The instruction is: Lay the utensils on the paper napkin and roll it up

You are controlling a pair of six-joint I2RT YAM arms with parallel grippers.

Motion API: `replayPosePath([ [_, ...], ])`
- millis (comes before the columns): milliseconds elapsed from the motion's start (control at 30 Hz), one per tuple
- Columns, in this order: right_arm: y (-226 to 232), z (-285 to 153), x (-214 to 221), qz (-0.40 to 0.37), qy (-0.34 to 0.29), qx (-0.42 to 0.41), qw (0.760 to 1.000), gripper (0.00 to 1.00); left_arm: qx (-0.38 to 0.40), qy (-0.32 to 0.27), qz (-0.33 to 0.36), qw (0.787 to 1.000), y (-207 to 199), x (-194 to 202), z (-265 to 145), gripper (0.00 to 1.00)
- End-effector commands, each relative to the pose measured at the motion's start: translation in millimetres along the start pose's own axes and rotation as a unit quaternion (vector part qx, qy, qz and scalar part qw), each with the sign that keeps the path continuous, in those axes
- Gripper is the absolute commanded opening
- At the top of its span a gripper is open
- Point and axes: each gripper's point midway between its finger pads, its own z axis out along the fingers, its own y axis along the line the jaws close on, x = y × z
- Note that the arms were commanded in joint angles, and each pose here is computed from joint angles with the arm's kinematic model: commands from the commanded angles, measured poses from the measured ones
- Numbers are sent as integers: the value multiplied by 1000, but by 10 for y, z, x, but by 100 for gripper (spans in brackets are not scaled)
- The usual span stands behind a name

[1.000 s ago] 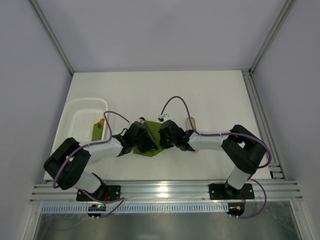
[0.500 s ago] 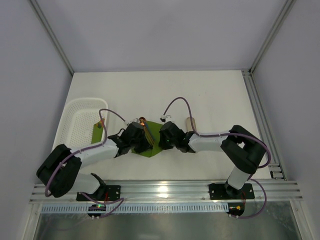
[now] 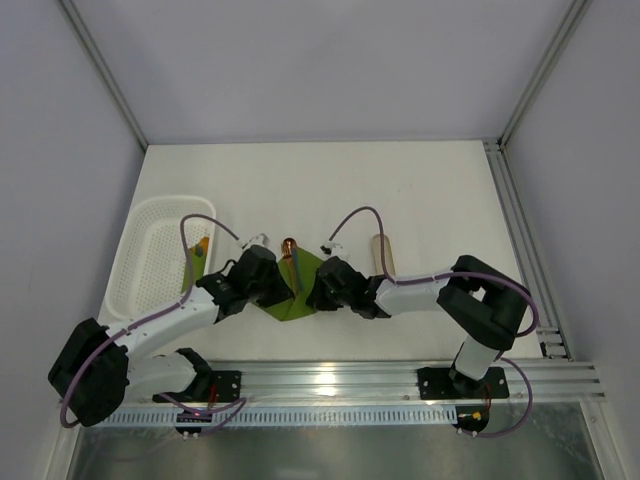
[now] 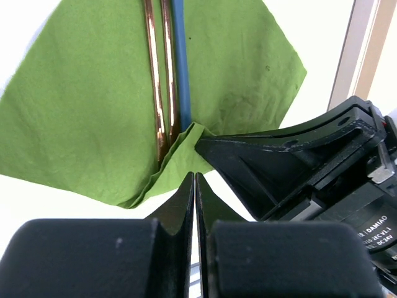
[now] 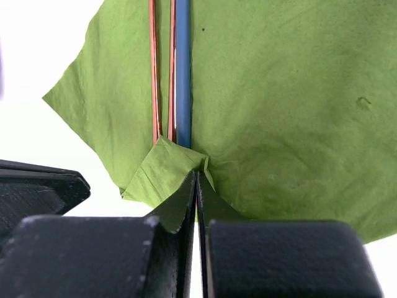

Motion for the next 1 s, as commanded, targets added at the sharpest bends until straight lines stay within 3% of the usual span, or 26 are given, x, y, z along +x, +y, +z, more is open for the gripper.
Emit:
replayPosePath([
  [0, 85, 23, 27, 15, -1, -11, 1000, 4, 9, 6, 9, 1000, -9, 37, 12, 1],
  [367, 15, -80, -58, -13, -23, 7, 1000, 6, 24, 47, 6, 999, -79, 185, 271, 0],
  [967, -145, -413, -144, -72, -52, 46, 995, 13, 3, 52, 16, 999, -3, 203, 398, 0],
])
